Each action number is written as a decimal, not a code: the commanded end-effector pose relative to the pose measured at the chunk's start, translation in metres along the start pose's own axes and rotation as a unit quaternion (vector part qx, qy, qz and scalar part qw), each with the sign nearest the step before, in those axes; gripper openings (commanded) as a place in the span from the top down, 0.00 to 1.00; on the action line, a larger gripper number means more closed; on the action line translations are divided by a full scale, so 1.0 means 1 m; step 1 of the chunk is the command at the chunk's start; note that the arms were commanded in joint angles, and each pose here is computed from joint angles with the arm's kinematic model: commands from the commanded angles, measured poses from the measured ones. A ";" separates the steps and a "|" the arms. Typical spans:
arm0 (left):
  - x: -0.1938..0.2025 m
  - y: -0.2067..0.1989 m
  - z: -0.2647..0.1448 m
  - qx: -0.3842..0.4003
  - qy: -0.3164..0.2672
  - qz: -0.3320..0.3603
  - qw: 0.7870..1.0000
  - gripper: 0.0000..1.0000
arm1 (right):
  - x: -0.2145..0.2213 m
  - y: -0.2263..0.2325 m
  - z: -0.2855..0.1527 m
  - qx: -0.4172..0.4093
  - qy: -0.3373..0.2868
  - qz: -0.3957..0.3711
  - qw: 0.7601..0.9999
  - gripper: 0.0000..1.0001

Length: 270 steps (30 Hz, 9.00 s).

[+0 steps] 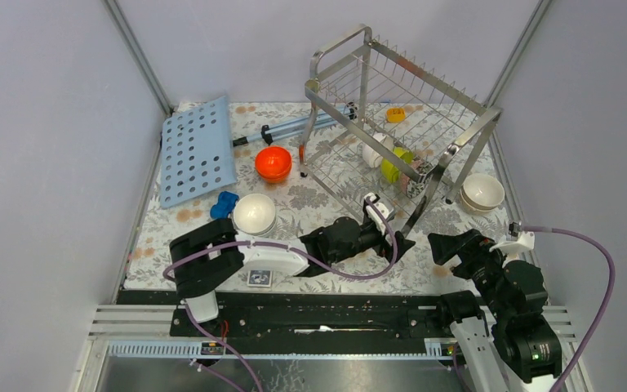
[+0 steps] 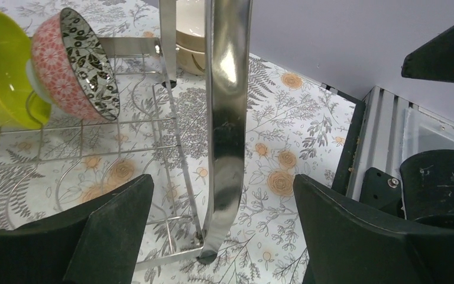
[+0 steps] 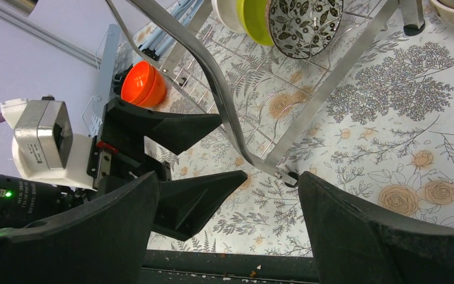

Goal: Unload the bowls from the dish rack
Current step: Adjust the dish rack at the center of the board.

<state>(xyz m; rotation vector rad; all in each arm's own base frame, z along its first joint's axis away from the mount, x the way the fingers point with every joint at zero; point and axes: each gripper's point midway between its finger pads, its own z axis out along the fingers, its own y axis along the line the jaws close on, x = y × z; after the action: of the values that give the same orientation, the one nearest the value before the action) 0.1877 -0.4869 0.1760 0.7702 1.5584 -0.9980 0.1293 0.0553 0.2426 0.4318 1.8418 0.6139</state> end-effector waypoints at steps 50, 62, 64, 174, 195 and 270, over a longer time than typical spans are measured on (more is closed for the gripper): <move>-0.014 0.102 -0.170 -0.252 -0.024 -0.047 0.966 0.87 | -0.024 0.029 0.067 -0.058 -0.020 -0.032 0.998 0.15; -0.015 0.101 -0.178 -0.251 -0.013 -0.054 0.966 0.83 | -0.031 0.048 0.123 -0.112 -0.025 -0.088 0.990 0.23; -0.016 0.100 -0.180 -0.251 -0.013 -0.055 0.966 0.83 | -0.027 0.046 0.131 -0.109 -0.008 -0.096 0.989 0.26; -0.011 0.195 -0.133 -0.328 0.025 -0.134 0.935 1.00 | 0.007 0.107 0.050 -0.258 0.090 -0.043 0.961 1.00; -0.054 0.153 -0.175 -0.244 -0.054 -0.185 0.951 0.20 | 0.012 0.102 0.086 -0.235 0.099 -0.018 0.967 0.46; -0.107 0.063 -0.114 -0.130 -0.166 -0.028 0.977 0.93 | -0.146 -0.035 0.230 0.183 -0.274 -0.153 0.932 0.09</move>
<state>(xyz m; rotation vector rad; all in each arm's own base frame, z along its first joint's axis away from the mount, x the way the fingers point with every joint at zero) 0.2204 -0.3686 0.2281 0.4929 1.4802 -0.7832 0.3681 0.0010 0.2061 0.4322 1.6419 -0.1283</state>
